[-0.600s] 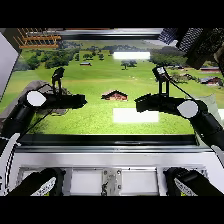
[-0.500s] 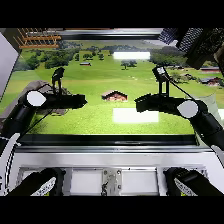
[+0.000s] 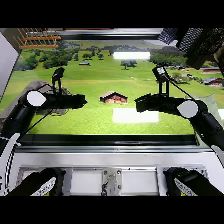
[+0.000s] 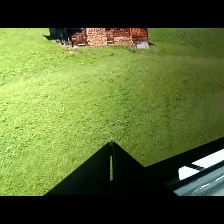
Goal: Fold the clothes and pants, and hang the long-sleeved shirts on hangers.
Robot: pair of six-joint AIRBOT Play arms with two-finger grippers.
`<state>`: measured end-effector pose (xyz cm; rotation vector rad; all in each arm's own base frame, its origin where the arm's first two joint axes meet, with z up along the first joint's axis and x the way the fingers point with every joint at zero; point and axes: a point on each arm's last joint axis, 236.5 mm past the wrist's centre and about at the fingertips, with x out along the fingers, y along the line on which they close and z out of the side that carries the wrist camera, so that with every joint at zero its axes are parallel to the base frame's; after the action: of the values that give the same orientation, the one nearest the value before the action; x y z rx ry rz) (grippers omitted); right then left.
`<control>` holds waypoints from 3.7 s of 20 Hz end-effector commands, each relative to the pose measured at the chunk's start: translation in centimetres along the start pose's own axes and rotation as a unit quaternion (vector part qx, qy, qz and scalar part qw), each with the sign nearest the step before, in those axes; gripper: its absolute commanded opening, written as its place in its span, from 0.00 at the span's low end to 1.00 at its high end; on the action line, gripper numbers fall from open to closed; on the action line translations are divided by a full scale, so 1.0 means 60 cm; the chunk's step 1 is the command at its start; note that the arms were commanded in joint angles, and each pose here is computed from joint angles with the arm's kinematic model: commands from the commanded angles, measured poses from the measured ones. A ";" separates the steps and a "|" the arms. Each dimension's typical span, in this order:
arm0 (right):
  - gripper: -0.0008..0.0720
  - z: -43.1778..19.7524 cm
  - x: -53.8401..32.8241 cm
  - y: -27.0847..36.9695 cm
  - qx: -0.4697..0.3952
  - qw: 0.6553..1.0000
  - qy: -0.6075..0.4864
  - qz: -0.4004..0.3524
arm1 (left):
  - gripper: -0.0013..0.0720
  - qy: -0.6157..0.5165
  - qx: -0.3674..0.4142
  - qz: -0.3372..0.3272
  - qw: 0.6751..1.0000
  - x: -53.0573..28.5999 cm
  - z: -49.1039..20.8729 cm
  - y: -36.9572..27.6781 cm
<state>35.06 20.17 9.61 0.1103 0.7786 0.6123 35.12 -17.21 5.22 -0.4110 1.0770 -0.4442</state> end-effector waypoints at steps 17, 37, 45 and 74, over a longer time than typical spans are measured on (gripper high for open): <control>0.05 0.000 0.000 0.000 0.000 1.000 0.000 0.000 | 0.95 -0.025 -0.203 0.250 0.946 -0.043 0.005 0.455; 0.05 0.039 -0.058 -0.107 0.065 0.993 -0.051 -0.088 | 0.03 0.027 0.227 0.011 0.973 0.154 -0.009 -0.240; 0.05 -0.039 -0.139 -0.233 0.156 0.972 0.010 -0.176 | 0.95 0.006 0.052 0.107 0.993 0.020 0.042 -0.001; 0.05 -0.137 0.229 0.034 0.083 0.989 0.109 0.057 | 0.02 0.018 -0.144 0.121 0.982 0.005 -0.047 0.230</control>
<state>35.03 27.74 -3.98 0.2869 1.0656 0.6431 33.61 -6.11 -6.47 -0.5433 1.2841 -0.0504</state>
